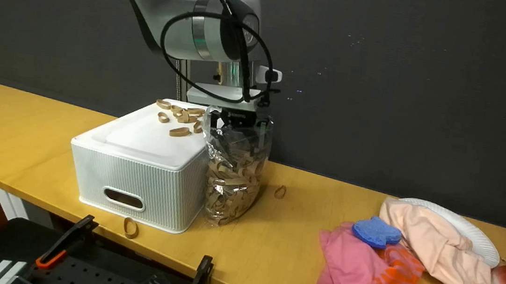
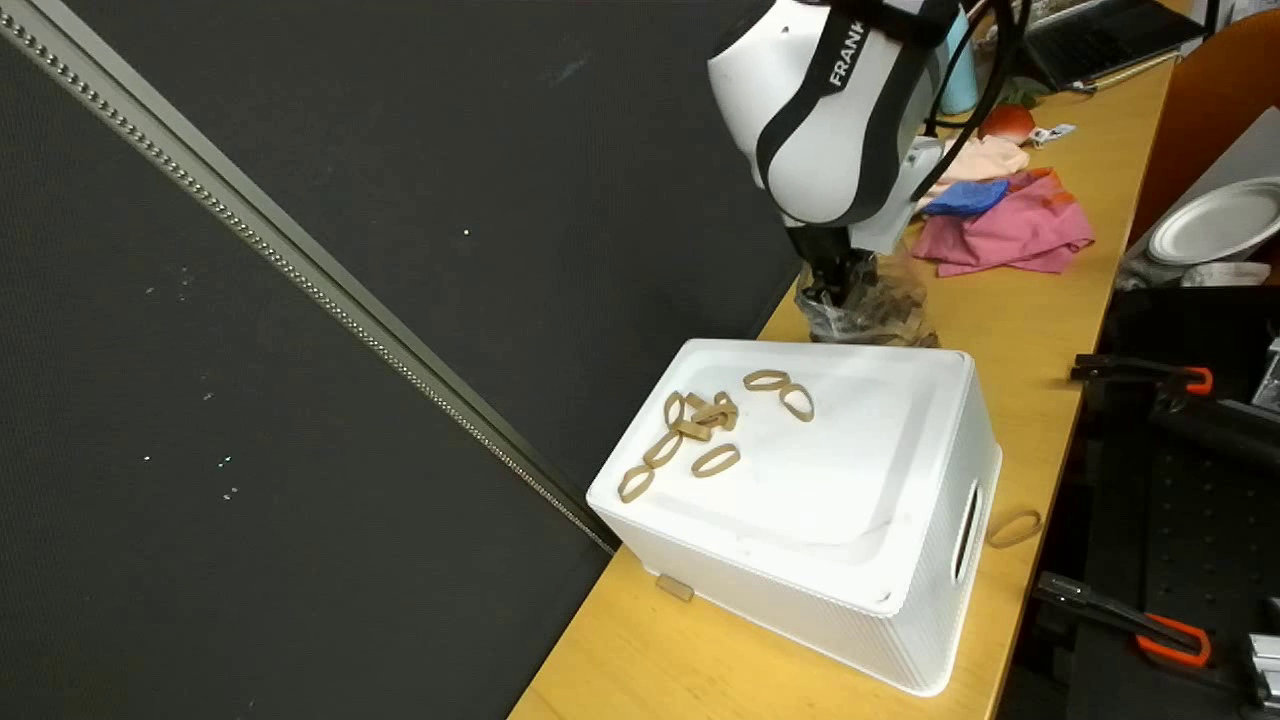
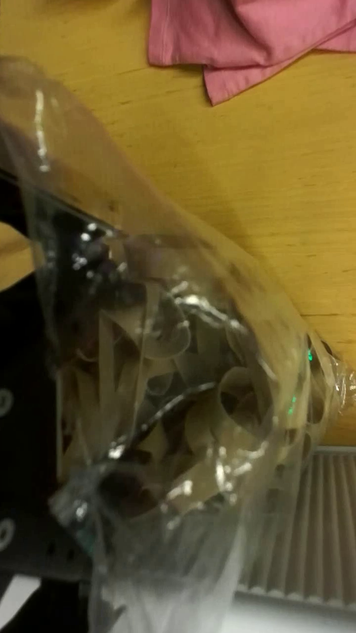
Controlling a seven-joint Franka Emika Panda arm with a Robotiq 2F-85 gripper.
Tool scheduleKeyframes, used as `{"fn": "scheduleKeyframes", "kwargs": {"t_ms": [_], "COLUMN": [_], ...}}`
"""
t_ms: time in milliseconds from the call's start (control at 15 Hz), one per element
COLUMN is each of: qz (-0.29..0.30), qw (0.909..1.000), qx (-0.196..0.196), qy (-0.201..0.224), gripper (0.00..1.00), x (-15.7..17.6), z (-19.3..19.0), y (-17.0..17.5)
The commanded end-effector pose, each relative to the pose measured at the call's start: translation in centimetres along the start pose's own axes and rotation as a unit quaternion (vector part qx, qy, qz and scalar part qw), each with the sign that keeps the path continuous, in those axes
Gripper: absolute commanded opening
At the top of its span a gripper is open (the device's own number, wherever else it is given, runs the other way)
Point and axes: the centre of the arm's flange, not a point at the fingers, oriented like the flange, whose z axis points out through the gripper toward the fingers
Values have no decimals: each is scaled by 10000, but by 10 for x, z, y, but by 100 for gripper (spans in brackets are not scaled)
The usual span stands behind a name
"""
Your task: Take the rubber bands out of the plastic bag
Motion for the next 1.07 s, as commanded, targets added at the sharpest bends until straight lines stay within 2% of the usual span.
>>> {"fn": "scheduleKeyframes", "kwargs": {"t_ms": [0, 267, 667, 733, 800, 1000], "qz": [-115, -149, -160, -153, -134, -98], "qw": [9999, 9998, 9993, 9993, 9993, 9995], "qx": [27, 9, -28, -12, -15, -10], "qy": [-83, -135, -351, -355, -338, -294], "gripper": [66, 73, 75, 66, 48, 24], "x": [13, 15, -1, -2, -3, -5], "z": [17, 26, 49, 50, 48, 43], "y": [-7, -10, -9, -8, -6, -1]}}
